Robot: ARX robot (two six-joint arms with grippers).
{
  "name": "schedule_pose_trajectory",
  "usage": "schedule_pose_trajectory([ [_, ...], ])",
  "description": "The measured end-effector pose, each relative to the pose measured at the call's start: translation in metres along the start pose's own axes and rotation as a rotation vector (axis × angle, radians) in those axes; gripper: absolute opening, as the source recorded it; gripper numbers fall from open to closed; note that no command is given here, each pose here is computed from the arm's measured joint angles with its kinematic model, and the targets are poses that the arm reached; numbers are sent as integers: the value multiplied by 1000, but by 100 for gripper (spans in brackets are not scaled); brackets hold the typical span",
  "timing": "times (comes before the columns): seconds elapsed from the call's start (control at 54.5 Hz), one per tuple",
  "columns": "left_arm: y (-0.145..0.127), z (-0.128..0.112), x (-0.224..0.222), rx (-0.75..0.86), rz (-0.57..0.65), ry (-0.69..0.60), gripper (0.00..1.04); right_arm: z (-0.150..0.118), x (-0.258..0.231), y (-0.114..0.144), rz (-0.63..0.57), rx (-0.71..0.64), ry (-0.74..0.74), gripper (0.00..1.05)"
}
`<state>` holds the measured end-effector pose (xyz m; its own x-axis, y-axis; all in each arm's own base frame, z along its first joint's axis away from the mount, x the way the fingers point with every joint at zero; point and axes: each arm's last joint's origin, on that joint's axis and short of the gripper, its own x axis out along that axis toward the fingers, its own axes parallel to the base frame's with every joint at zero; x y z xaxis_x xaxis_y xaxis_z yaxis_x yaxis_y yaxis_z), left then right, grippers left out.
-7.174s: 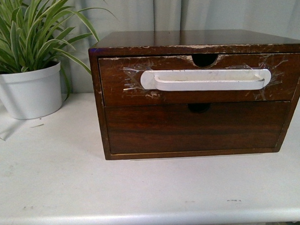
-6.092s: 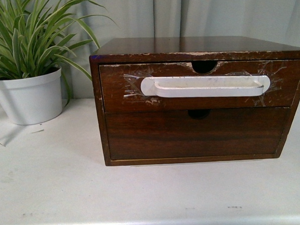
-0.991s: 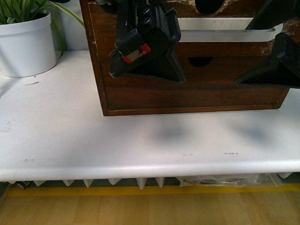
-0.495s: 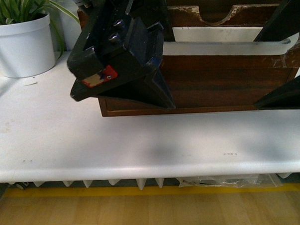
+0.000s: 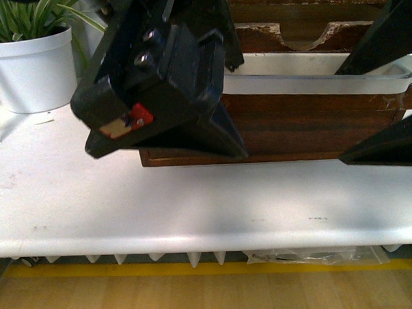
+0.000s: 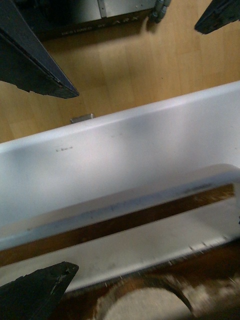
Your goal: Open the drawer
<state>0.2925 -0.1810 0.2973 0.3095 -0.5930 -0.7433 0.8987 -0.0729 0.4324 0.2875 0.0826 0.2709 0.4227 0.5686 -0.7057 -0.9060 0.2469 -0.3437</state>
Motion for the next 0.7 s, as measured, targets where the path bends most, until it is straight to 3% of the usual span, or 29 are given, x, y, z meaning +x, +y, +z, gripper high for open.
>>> schedule_pose_trajectory([
  [0.147,-6,9,-24,5,107,-97,99,8,-20,6,-69,-12,-85,96],
  [0.44,-17,3,-70,-84,438,-269,99,-3,-54,11,-387,63,-195,96],
  [0.624,-33,-19,-92,-249,793,-286,99,-18,-75,29,-614,193,-292,96],
  [0.697,-48,-38,-100,-375,979,-270,99,-32,-83,48,-735,305,-345,96],
])
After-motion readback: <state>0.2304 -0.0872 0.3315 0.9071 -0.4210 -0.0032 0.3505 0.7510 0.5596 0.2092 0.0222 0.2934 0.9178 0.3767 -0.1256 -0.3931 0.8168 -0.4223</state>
